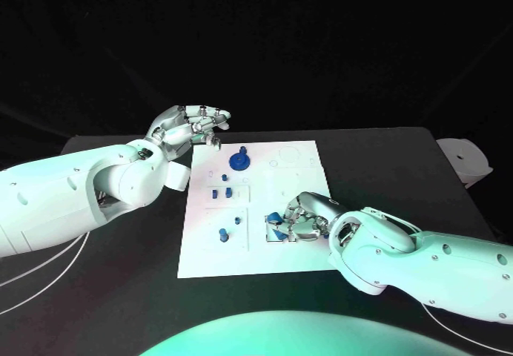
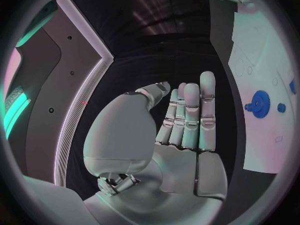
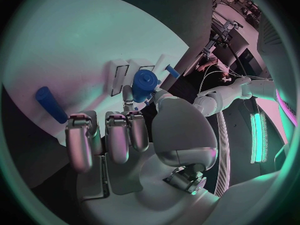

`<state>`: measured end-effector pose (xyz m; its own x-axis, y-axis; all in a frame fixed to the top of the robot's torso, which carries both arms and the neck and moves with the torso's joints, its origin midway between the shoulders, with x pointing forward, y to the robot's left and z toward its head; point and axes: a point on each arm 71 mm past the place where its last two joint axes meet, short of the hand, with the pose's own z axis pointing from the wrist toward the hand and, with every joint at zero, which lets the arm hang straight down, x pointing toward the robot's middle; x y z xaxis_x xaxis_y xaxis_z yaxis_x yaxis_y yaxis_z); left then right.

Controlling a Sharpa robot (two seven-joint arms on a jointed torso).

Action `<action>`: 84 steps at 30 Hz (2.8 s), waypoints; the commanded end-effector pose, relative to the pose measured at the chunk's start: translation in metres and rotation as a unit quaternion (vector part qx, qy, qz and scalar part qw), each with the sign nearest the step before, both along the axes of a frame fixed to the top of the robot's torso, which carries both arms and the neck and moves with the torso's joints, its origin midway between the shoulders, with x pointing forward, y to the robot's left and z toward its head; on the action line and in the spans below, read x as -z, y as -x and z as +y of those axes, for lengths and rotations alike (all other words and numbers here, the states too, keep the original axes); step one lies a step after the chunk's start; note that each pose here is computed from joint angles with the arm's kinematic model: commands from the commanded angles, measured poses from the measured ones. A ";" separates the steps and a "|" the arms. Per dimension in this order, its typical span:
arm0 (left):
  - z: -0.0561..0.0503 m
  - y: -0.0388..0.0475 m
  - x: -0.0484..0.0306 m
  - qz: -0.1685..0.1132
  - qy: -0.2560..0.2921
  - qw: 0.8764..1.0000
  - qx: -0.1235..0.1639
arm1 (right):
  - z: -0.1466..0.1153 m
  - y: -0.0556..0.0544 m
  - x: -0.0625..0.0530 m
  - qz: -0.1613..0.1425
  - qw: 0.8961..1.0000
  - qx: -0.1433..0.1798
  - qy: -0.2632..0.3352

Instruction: Assemble the parts on the task board

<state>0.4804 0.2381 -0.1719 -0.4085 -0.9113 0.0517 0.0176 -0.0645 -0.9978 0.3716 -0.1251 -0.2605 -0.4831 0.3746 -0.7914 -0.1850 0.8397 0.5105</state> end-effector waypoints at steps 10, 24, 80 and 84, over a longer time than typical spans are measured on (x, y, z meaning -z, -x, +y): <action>-0.001 0.0007 -0.0010 0.000 0.005 1.000 0.004 | 0.003 -0.001 0.002 -0.006 1.000 -0.009 0.020; 0.000 0.0008 -0.0010 0.000 0.005 1.000 0.004 | 0.000 0.001 -0.005 -0.041 0.999 -0.007 -0.003; 0.005 0.0011 0.0019 0.001 0.000 1.000 0.003 | -0.013 0.006 -0.003 -0.013 0.999 -0.042 0.029; 0.005 0.0012 0.0022 0.001 0.000 1.000 0.003 | -0.020 0.005 -0.006 -0.029 0.999 -0.027 0.013</action>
